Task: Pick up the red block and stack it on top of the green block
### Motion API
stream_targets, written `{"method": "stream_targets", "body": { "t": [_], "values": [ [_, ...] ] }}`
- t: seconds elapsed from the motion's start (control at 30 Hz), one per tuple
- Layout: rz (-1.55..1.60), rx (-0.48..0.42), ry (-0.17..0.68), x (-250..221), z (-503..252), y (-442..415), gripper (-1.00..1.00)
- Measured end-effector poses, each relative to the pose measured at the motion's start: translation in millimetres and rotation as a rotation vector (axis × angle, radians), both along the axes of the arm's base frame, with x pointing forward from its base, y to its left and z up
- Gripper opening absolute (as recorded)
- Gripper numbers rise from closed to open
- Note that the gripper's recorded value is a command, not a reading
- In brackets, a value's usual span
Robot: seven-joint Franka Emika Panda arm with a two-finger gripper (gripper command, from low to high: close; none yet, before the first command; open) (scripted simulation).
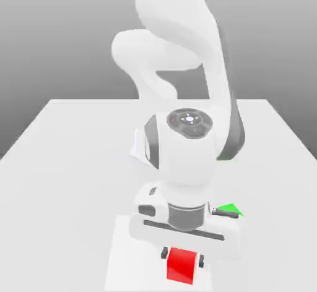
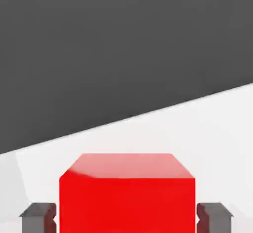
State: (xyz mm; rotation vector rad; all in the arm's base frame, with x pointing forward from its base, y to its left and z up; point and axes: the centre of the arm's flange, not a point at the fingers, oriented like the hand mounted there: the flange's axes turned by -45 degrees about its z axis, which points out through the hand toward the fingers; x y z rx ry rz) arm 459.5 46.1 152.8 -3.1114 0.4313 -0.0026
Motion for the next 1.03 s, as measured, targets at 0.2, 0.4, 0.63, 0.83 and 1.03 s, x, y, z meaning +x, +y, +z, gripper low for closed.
{"method": "stream_targets", "body": {
  "t": [0.2, 0.4, 0.63, 0.83, 1.03],
  "values": [
    [-0.001, 0.001, 0.000, 1, 26, 0, -1.00],
    [0.198, 0.025, -0.002, -39, 77, 59, -1.00],
    [0.507, 0.004, 0.000, -121, 92, 111, -1.00],
    [0.528, -0.008, -0.002, -125, 57, 112, -1.00],
    [0.532, -0.002, 0.000, -128, 29, 113, 1.00]
  ]
}}
